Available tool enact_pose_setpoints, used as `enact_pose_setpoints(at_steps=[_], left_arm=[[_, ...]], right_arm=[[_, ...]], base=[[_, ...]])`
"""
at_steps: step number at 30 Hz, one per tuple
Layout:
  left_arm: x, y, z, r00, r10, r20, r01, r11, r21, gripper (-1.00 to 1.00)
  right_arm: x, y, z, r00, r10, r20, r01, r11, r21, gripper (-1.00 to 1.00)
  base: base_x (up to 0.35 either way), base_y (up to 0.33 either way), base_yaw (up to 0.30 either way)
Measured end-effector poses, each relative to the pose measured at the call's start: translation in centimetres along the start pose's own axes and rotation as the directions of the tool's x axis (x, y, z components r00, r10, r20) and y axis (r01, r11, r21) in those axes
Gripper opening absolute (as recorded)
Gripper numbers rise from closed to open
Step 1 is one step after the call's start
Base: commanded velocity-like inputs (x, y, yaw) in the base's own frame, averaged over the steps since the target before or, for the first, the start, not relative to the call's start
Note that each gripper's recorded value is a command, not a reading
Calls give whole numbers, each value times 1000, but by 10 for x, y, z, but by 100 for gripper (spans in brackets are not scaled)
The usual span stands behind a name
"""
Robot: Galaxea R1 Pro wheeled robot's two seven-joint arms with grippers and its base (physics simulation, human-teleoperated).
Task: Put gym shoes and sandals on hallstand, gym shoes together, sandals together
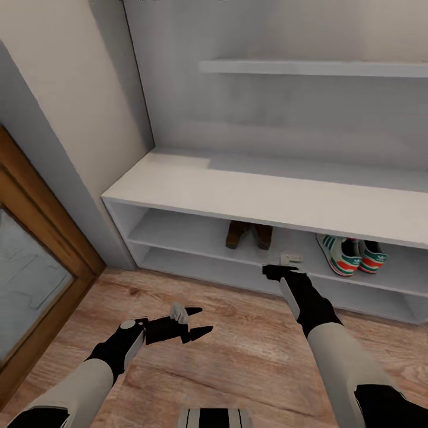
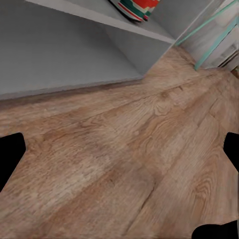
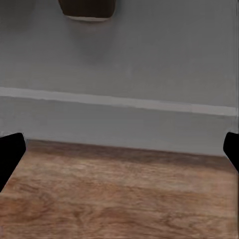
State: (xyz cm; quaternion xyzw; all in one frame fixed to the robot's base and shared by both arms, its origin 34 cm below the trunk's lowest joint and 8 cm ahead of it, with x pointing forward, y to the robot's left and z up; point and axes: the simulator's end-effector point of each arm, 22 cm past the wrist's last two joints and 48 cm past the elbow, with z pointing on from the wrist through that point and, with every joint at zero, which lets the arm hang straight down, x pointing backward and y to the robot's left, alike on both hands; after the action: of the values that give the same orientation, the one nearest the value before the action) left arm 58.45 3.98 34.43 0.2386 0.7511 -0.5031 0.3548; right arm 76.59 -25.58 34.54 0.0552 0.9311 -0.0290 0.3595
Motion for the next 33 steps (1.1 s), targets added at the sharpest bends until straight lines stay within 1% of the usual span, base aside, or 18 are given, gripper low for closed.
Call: enact_pose_setpoints(at_steps=[16, 22, 26, 33], left_arm=[[0, 1, -1, 1000, 1, -2, -1, 1000, -1, 100], [0, 0, -1, 1000, 1, -2, -1, 1000, -1, 100], [0, 0, -1, 1000, 1, -2, -1, 1000, -1, 100], [0, 1, -1, 1000, 1, -1, -1, 1000, -3, 100]], right_arm=[[11, 3, 0, 1000, -8, -16, 8, 1000, -3, 100], [11, 4, 0, 1000, -4, -15, 4, 1000, -6, 100], [11, 2, 0, 1000, 5, -15, -5, 1000, -8, 100], [12, 3, 1, 1000, 9, -16, -9, 1000, -14, 100]], base=[[-330, 0, 0], [-267, 0, 0], [-158, 0, 0], [-28, 0, 0]])
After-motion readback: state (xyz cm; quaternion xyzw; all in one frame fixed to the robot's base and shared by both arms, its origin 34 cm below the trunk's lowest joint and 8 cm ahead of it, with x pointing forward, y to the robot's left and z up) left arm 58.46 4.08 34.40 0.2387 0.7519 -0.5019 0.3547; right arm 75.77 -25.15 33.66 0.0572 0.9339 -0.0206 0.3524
